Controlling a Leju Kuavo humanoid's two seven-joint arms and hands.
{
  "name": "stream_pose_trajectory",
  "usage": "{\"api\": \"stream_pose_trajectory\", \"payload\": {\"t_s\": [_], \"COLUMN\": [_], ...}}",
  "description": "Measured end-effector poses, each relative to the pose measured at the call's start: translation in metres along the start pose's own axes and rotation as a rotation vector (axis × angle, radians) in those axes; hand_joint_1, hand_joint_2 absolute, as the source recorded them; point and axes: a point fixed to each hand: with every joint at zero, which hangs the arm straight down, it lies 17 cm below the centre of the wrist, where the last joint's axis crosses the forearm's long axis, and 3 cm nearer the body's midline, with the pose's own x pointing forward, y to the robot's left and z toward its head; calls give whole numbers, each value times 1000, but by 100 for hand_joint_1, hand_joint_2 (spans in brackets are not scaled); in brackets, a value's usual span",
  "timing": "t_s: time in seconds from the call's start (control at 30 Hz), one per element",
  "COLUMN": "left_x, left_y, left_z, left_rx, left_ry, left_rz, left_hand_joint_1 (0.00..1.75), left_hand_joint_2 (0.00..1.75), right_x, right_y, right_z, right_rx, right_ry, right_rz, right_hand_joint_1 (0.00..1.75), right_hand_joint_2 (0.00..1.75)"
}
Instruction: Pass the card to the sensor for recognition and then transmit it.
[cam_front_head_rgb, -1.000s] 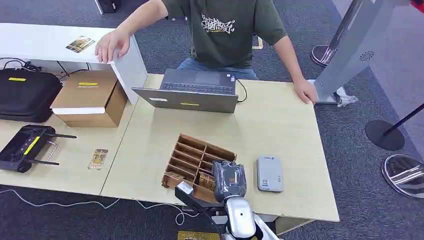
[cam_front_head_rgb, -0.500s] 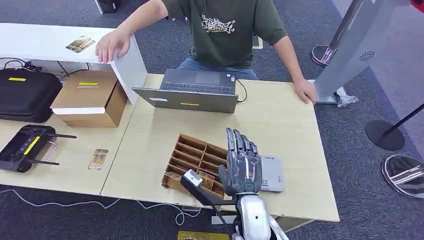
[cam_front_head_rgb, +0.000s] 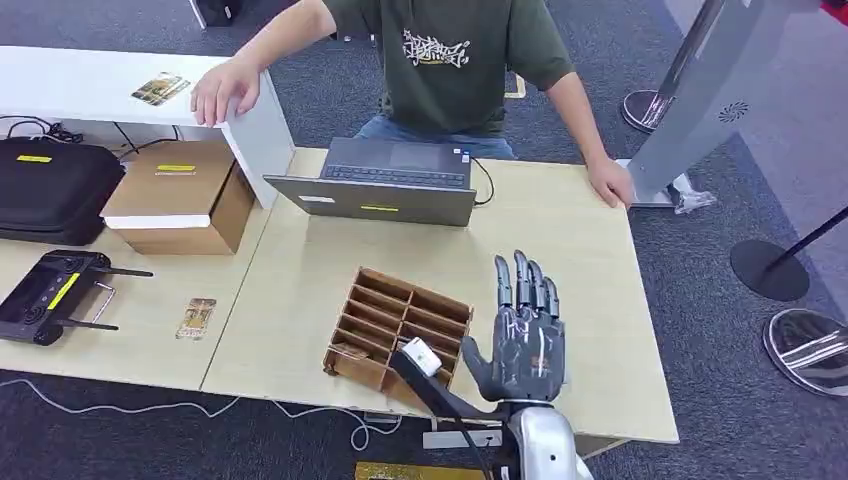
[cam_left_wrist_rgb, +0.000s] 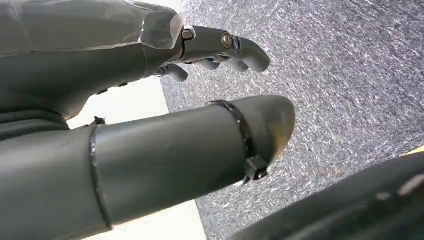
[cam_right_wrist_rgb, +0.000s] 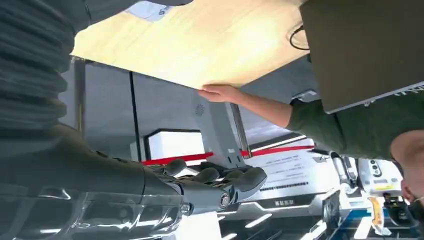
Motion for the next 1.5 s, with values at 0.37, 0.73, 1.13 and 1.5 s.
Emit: {"api": "stream_pose_trajectory", "payload": {"t_s": [0.37,0.73,1.13,1.5], "left_x": [0,2,7,15], "left_y": [-1,-2,-3,-3], "left_z": [0,1,2,3], "left_rx": [-2,-9,-9,5], "left_ry": [3,1,-18,-38], "left_rz": [-2,-16,-25,-19], "left_hand_joint_1": [0,0,0,0], "left_hand_joint_2": [0,0,0,0], "right_x": [-2,-6,1,14], "right_y": [-10,-2,58,120], "right_z": [16,35,44,53], "right_rx": [15,-8,44,182], "right_ry": [-8,-39,-140,-245], "right_rz": [7,16,20,41], "right_hand_joint_1": [0,0,0,0], "right_hand_joint_2": [175,175,175,175]}}
